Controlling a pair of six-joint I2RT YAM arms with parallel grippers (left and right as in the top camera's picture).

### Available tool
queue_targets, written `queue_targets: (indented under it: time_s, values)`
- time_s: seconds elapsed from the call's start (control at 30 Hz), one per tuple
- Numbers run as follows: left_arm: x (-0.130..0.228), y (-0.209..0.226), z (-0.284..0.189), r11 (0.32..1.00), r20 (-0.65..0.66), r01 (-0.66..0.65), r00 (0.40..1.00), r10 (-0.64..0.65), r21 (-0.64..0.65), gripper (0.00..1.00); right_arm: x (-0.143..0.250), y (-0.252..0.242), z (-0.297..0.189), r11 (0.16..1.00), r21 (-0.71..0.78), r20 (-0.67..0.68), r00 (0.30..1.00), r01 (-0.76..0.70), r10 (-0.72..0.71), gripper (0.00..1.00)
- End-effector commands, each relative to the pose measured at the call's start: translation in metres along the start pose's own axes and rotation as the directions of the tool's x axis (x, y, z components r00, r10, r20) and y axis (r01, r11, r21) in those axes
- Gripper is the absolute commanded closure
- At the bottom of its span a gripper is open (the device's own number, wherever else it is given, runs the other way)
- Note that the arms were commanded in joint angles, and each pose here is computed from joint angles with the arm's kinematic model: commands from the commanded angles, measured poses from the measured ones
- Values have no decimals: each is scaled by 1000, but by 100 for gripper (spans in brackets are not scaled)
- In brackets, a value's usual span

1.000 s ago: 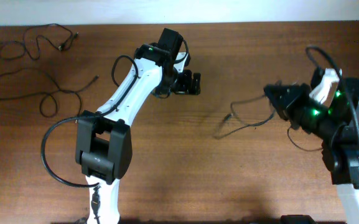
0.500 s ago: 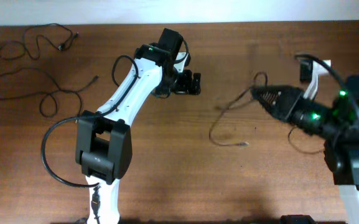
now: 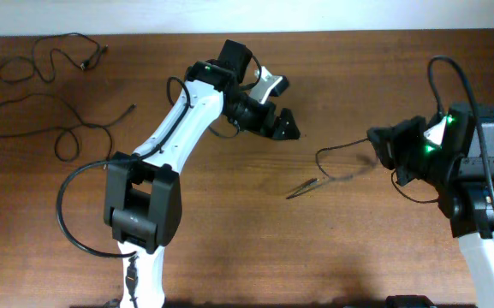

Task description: Untangle cables

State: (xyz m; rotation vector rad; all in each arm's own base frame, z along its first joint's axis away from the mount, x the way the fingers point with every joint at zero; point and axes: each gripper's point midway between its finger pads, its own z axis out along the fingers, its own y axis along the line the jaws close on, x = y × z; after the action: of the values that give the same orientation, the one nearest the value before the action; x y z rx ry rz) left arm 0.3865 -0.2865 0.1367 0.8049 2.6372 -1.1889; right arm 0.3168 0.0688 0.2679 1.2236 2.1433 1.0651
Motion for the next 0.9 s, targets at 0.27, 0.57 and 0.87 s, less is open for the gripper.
queue_targets:
  time_s: [0.27,0.57,0.87]
  values:
    - [6,-74,11,891,76,-342,939,335,299,6,-25,15,6,973,-64,96,969,-222,227,92]
    - [7,-75,44,886,8,-434,899,439,162,50,7,12,24,970,-8,-127,962,-243,240,96]
    - [5,-11,39,963,-83,-162,986,148,-213,100,-22,5,22,962,7,33,961,274,-274,87]
